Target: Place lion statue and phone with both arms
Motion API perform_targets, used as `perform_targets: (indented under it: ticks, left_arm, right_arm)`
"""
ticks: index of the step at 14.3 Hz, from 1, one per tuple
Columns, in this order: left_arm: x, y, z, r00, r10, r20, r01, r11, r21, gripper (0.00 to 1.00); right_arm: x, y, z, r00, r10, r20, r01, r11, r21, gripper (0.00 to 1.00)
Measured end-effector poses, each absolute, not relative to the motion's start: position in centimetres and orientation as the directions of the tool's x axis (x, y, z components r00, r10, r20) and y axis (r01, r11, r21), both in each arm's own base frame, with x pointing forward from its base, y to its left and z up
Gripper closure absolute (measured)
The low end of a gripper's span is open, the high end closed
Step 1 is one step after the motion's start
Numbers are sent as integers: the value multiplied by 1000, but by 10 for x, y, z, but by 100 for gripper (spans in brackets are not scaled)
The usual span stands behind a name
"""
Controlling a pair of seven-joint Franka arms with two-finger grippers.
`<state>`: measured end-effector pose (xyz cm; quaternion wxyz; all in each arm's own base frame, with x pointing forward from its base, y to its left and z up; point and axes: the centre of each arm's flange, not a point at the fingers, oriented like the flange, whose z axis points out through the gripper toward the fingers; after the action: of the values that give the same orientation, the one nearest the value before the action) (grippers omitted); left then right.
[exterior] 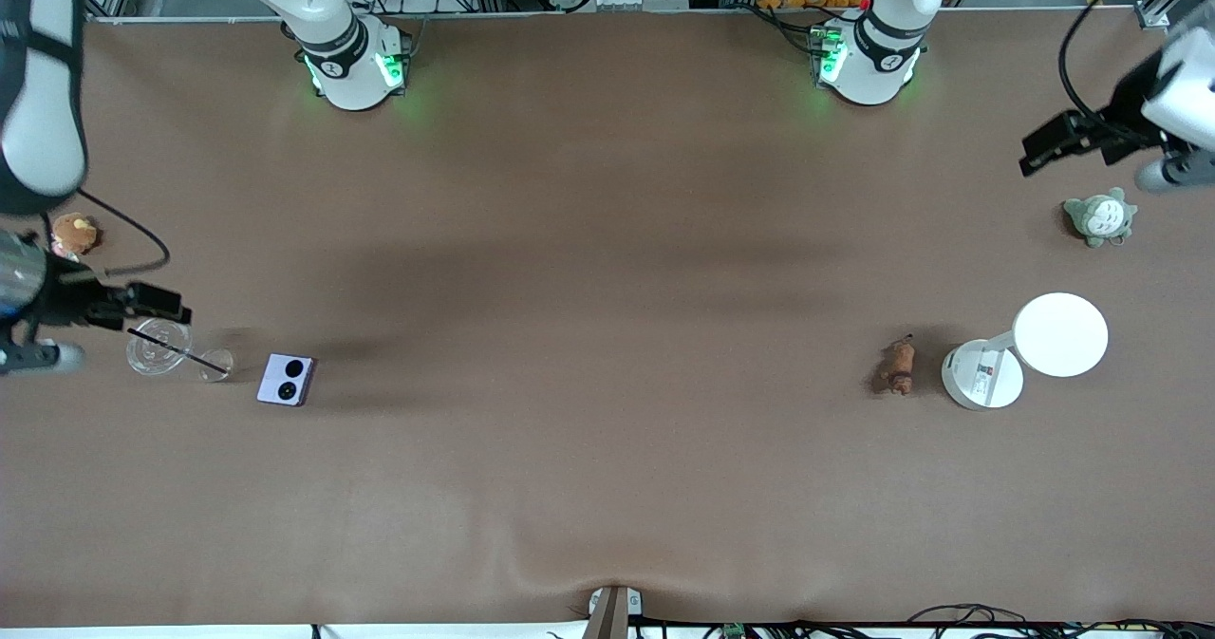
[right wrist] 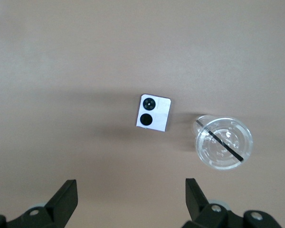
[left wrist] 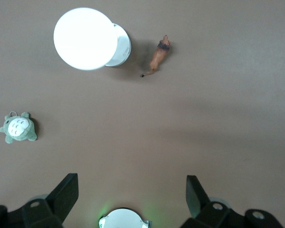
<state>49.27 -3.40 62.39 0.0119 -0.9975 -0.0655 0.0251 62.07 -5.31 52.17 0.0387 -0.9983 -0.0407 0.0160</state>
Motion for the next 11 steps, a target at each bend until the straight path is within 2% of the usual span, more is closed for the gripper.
perform_targets:
  ticks: [5, 8, 11]
  left_arm:
    - [484, -36, 627, 993, 116, -37, 115, -993, -27, 0]
    - [483, -36, 632, 996, 85, -37, 84, -996, -26, 0]
    - [483, -36, 638, 996, 79, -28, 79, -997, -24, 0]
  right_arm:
    - [569, -36, 606, 999, 48, -22, 47, -999, -26, 0]
    - [548, -37, 627, 998, -35, -54, -36, -999, -26, 0]
    - [541, -22, 641, 995, -68, -68, -70, -997, -21, 0]
